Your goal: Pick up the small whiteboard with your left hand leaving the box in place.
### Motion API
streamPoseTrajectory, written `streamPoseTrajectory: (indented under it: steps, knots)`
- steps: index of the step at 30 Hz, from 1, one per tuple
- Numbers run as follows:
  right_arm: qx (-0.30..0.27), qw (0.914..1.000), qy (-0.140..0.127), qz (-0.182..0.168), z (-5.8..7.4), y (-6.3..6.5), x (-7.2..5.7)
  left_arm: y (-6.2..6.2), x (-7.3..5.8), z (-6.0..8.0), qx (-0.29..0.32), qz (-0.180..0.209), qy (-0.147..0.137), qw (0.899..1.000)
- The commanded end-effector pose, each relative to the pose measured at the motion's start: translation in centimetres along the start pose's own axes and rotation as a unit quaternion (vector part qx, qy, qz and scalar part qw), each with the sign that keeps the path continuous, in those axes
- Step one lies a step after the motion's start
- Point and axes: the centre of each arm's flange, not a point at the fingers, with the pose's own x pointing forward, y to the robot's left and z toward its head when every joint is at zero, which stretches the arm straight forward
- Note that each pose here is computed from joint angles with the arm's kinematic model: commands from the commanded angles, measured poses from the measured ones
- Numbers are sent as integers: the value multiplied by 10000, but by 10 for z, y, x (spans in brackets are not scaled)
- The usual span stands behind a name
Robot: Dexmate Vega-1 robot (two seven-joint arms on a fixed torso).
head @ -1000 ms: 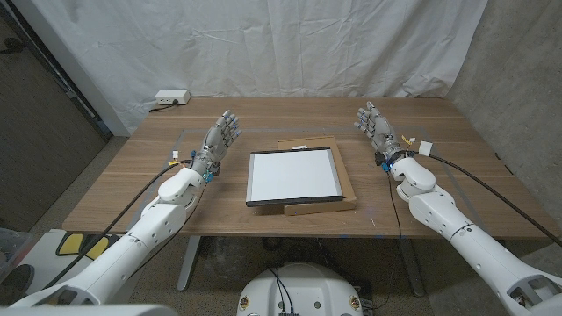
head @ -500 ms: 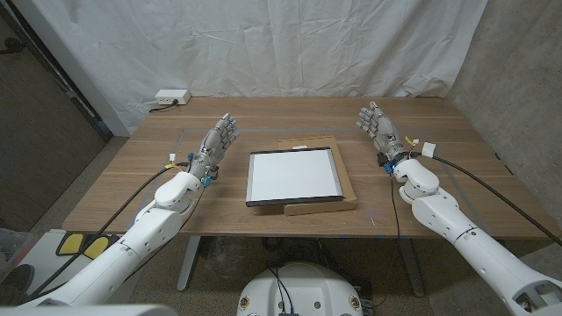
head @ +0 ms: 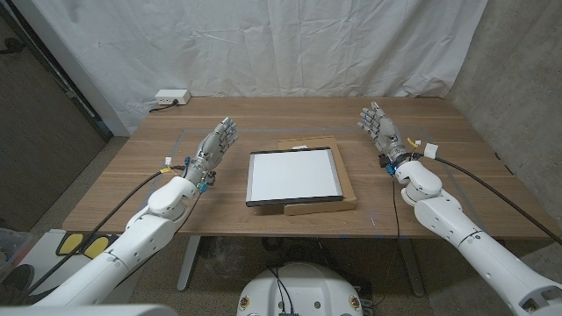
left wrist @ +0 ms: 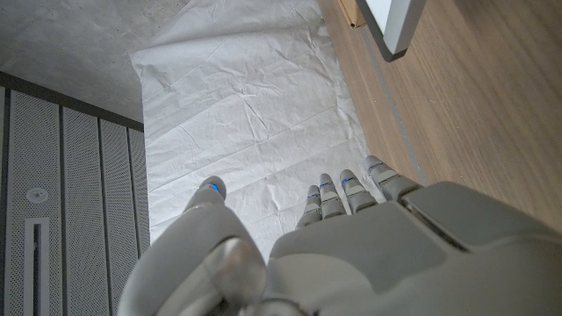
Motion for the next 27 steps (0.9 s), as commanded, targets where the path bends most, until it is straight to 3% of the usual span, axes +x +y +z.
streamPoseTrajectory:
  steps: [1, 13, 27]
  knots:
    - [11, 10000, 12, -21, 1, 0, -2, -2, -15, 1, 8, -12, -121, 9999]
    - [124, 9999, 27, -114, -1, -3, 3, 2, -22, -6, -3, 84, -47, 10000]
    - [197, 9996, -55, -195, -3, -5, 3, -6, -33, -15, -150, 72, -193, 9997]
